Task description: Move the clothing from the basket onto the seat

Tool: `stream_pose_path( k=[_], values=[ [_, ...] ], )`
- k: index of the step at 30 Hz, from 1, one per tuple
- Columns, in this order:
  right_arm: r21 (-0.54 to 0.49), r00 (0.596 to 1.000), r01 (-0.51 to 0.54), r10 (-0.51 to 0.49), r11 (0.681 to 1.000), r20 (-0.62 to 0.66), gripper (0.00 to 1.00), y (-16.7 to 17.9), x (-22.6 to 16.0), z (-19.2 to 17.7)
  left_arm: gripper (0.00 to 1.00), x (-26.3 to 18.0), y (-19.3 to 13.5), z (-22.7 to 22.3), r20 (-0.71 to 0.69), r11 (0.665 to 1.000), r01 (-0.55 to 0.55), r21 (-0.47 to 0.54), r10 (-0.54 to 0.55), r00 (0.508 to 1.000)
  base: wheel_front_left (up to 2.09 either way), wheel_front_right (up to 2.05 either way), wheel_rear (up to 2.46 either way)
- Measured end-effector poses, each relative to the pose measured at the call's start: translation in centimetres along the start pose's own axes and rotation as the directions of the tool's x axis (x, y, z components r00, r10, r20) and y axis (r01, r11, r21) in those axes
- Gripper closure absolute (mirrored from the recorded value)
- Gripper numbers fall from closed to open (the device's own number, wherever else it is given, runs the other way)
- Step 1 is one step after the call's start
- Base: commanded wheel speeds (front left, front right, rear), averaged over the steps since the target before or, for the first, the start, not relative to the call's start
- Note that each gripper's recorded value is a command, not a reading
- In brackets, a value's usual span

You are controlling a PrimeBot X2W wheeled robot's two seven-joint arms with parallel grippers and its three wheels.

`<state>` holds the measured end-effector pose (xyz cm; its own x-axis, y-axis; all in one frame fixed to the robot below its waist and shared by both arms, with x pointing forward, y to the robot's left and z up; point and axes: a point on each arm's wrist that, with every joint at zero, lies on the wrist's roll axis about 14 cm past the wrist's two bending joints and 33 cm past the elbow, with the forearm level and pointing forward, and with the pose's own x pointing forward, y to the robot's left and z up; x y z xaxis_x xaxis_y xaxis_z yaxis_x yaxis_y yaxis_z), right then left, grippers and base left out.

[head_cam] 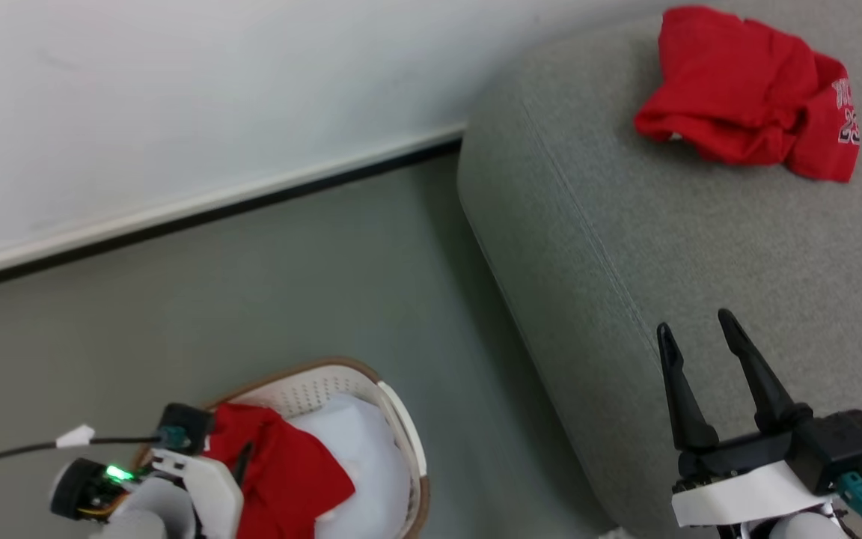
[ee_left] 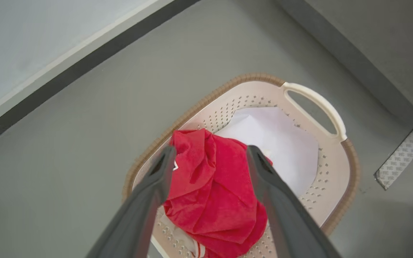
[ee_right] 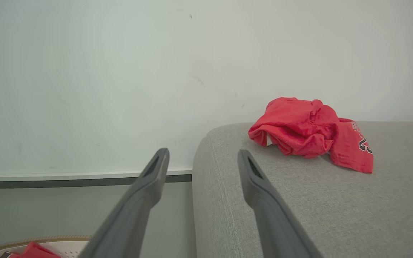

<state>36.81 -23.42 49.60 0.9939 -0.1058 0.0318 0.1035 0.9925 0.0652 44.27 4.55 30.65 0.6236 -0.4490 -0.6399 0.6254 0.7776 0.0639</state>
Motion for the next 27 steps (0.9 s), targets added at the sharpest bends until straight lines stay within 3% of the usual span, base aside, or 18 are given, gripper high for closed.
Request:
stream_pose_path(
  k=[13, 27],
  values=[
    [0.03, 0.997, 0.05, -0.048, 0.998, -0.065, 0.0, -1.4, 2.4, -2.4, 0.0, 6.9, 1.0, -5.9, -0.211, 0.99, 0.102, 0.102, -0.079, 0.974, 0.0, 0.0, 0.0],
    [0.019, 0.992, 0.074, -0.072, 0.997, -0.107, 0.0, -2.2, 3.3, -4.1, 0.0, 9.9, 2.1, -7.9, -0.255, 0.985, 0.118, 0.124, -0.083, 0.963, 0.0, 0.0, 0.0]
  ],
)
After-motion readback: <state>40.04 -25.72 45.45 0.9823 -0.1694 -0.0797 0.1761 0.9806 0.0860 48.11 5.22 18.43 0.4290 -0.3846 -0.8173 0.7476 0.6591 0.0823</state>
